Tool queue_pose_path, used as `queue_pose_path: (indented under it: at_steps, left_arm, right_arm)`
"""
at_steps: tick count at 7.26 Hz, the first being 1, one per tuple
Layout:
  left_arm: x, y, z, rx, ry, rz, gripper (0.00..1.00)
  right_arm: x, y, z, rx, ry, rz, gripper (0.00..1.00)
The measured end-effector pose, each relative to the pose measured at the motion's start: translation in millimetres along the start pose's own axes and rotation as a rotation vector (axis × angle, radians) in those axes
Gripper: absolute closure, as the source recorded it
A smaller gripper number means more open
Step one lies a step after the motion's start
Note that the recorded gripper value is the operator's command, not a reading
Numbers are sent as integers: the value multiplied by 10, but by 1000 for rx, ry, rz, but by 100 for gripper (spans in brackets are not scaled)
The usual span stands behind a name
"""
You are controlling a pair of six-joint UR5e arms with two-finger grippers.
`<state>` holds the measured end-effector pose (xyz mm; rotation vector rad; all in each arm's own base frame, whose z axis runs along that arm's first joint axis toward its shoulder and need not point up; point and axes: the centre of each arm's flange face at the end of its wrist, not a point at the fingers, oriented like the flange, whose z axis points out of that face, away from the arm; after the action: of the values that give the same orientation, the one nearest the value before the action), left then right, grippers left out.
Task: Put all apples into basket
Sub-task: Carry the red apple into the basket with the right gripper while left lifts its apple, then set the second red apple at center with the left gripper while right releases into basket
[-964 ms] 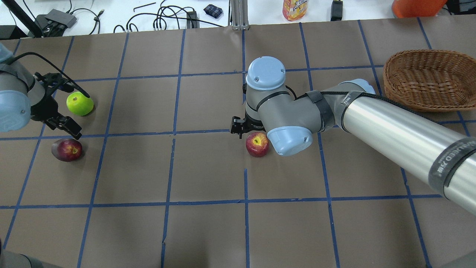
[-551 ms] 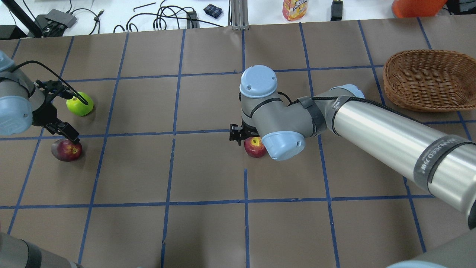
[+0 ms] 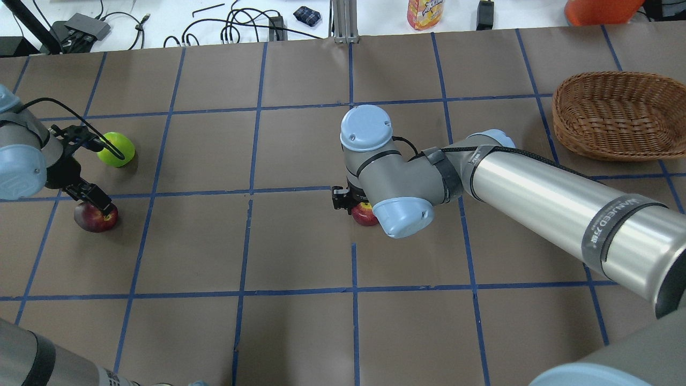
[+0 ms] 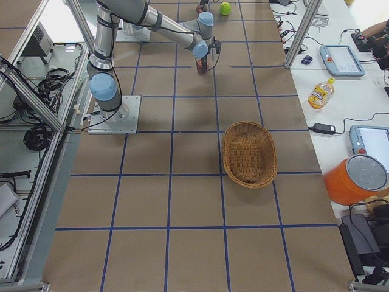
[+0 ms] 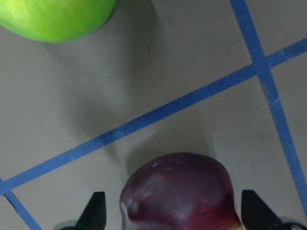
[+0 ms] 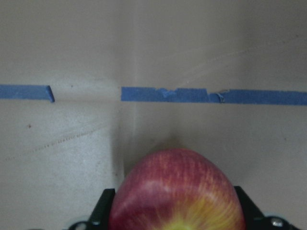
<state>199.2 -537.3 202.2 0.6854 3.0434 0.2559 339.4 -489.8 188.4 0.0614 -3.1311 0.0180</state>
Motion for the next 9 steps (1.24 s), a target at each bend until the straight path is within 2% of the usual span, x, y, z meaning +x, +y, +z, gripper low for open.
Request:
queue_pose_path:
  at_steps: [1, 2, 3, 4, 6, 7, 9]
  left_arm:
    - [-10, -13, 65, -6, 9, -1, 0]
    - [-30, -28, 132, -11, 16, -3, 59]
    - [-50, -39, 158, -12, 15, -3, 100]
    - [-58, -39, 106, -9, 6, -8, 100]
    - [0, -46, -116, 6, -20, -40, 100]
    - [61, -99, -223, 16, -29, -61, 100]
    - [677, -600, -566, 58, -67, -73, 100]
  right_arm:
    - [59, -76, -83, 21, -7, 8, 49]
    - [247, -216, -273, 42, -14, 41, 49]
    - [662, -438, -571, 54, -12, 99, 51]
    - [1306, -685, -884, 62, -6, 130, 57]
    - [2854, -1003, -1275, 104, 13, 45, 60]
    - [3569, -1063, -1342, 128, 17, 42, 60]
    - [4871, -1164, -1163, 166, -2, -3, 64]
